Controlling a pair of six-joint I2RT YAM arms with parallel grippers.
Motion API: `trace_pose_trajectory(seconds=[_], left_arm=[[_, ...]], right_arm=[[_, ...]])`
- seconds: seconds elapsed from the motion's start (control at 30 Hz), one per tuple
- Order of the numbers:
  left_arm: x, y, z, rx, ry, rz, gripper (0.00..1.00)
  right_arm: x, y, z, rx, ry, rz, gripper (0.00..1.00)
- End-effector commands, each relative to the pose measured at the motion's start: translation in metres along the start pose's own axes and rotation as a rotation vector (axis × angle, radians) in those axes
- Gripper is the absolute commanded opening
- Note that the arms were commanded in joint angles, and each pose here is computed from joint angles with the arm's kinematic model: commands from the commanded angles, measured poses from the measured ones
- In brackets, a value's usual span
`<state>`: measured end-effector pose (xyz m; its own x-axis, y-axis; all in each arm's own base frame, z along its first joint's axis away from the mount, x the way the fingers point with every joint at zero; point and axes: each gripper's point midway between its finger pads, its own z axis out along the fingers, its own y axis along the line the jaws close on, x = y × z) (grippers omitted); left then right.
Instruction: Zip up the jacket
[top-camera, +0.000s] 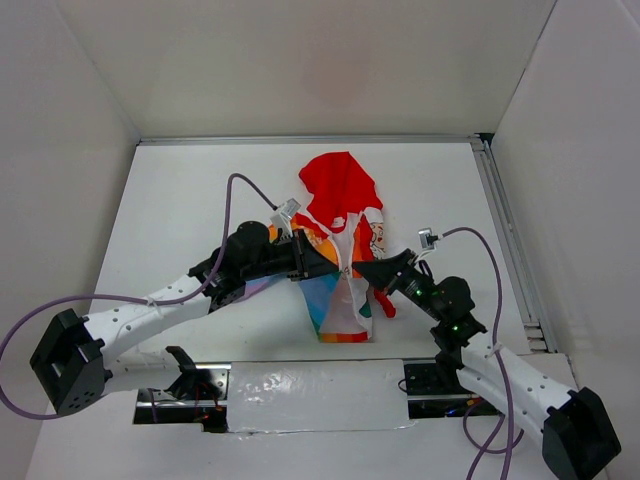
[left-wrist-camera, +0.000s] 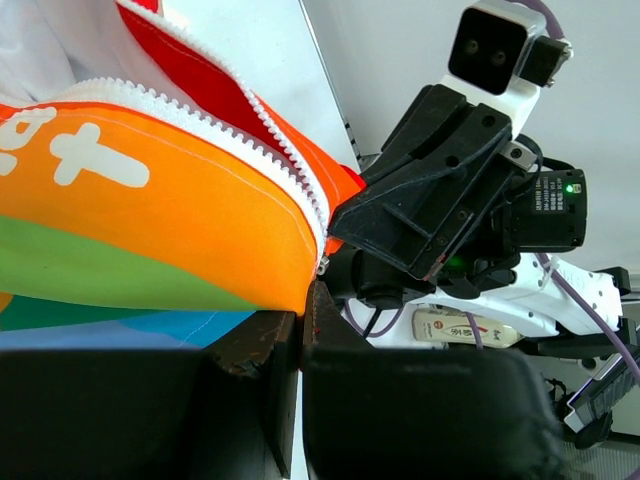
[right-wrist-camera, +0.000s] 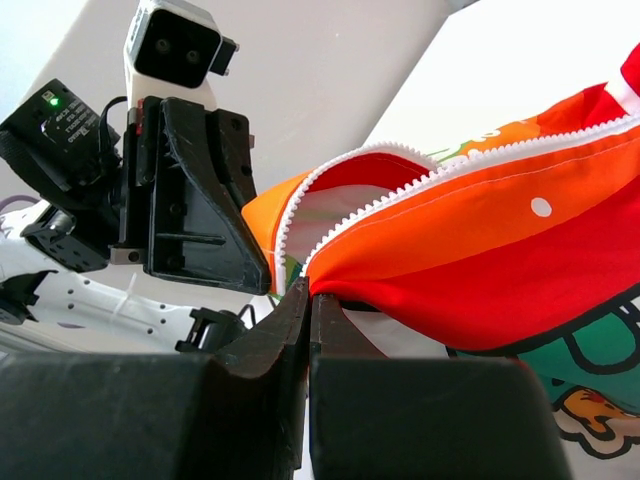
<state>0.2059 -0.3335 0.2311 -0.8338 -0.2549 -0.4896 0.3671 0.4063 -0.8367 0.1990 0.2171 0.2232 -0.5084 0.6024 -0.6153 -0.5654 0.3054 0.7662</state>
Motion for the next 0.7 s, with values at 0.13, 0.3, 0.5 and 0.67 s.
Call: trace_pose_trajectory(seconds=[0.13,0.3,0.5,0.67], left_arm=[[-0.005,-0.023,-0.002,0.103,-0.022,0.027,0.00],[-0.007,-0.019,0.001,0.079,-0.024,0.026,0.00],[-0.010,-0.014,0.002,0.054,-0.043,0.047,0.00],[-0.012,-0.016,0.002,0.057,-0.046,0.061,0.00]], right_arm=[[-0.013,0.027,0.003,-0.109,-0.045,-0.030,0.00],[-0.012,0.032,0.003,-0.130,-0.032,-0.033,0.00],[-0.013,0.040,-0.001,-0.160,-0.028,-0.059,0.00],[-0.010,0.046,-0.003,-0.170,0.000,-0.089,0.00]])
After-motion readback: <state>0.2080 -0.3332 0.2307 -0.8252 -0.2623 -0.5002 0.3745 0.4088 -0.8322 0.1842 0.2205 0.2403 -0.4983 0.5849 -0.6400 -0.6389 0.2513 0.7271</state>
